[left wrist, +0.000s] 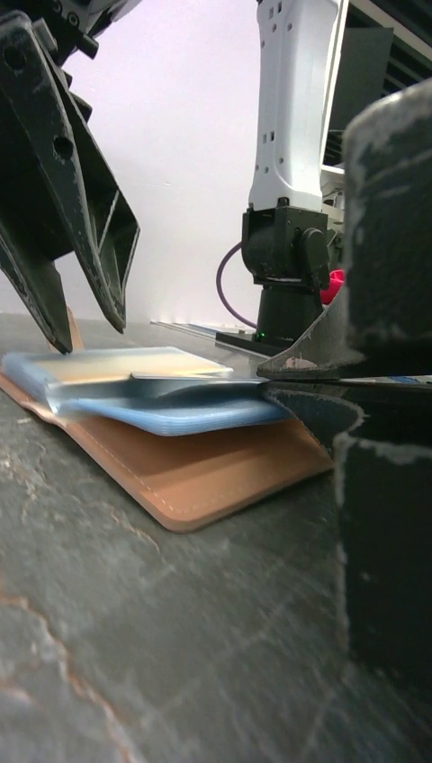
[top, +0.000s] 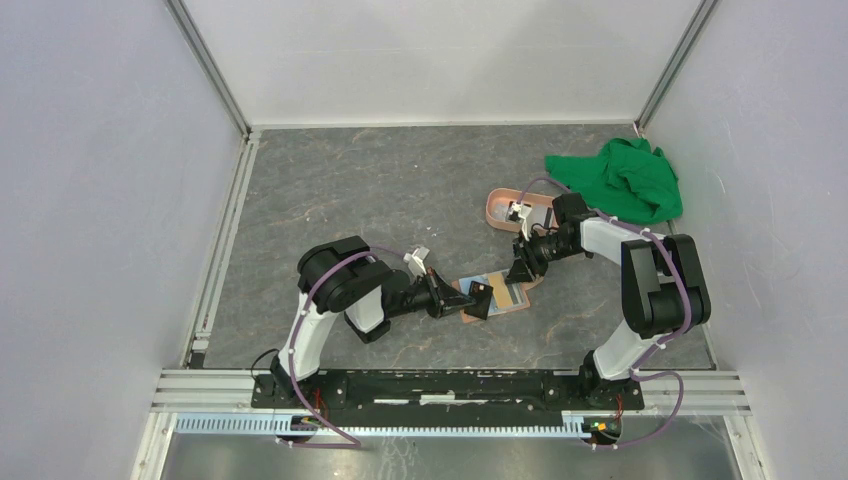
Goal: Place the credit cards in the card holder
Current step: Insert the credit card into the card holder.
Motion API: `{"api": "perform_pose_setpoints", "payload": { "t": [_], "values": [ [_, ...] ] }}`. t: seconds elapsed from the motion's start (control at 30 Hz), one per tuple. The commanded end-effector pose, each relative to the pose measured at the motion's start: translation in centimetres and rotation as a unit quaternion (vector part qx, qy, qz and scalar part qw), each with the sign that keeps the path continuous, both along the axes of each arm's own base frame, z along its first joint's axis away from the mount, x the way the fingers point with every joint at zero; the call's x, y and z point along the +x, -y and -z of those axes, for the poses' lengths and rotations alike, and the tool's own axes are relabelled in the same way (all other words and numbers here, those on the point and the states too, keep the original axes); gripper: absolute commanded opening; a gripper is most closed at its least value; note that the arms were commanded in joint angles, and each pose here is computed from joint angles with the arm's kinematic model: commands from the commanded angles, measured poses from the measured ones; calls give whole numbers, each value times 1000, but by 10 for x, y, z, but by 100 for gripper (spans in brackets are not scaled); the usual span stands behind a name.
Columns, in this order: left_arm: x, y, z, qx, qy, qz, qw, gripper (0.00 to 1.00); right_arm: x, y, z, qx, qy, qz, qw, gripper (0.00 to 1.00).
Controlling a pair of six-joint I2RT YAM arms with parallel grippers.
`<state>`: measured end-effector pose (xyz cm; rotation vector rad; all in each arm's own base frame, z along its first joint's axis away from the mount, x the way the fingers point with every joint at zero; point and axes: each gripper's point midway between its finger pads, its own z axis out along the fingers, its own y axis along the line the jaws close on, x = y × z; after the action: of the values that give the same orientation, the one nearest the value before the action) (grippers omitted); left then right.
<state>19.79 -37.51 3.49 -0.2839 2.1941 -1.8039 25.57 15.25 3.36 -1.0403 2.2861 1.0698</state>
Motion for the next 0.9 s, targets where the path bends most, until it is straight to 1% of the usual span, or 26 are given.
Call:
{"api": "perform_pose_setpoints", "payload": {
  "t": [0.0,0.23,0.53,0.7,0.87],
  "values": [
    [2,0,-32,-67,48,-7,997,2,6,11,15,-46,2,4,999,39],
    [3,-1,-31,-67,45,-11,997,2,6,11,16,-48,2,4,999,39],
    [5,1,-27,-58,20,-15,998,2,7,11,14,-48,5,4,999,39],
    [11,5,-20,-25,0,-20,1000,2,7,11,14,-48,5,4,999,39],
    [16,9,-14,12,-6,-19,1000,2,7,10,12,-47,7,3,999,39]
  ]
}}
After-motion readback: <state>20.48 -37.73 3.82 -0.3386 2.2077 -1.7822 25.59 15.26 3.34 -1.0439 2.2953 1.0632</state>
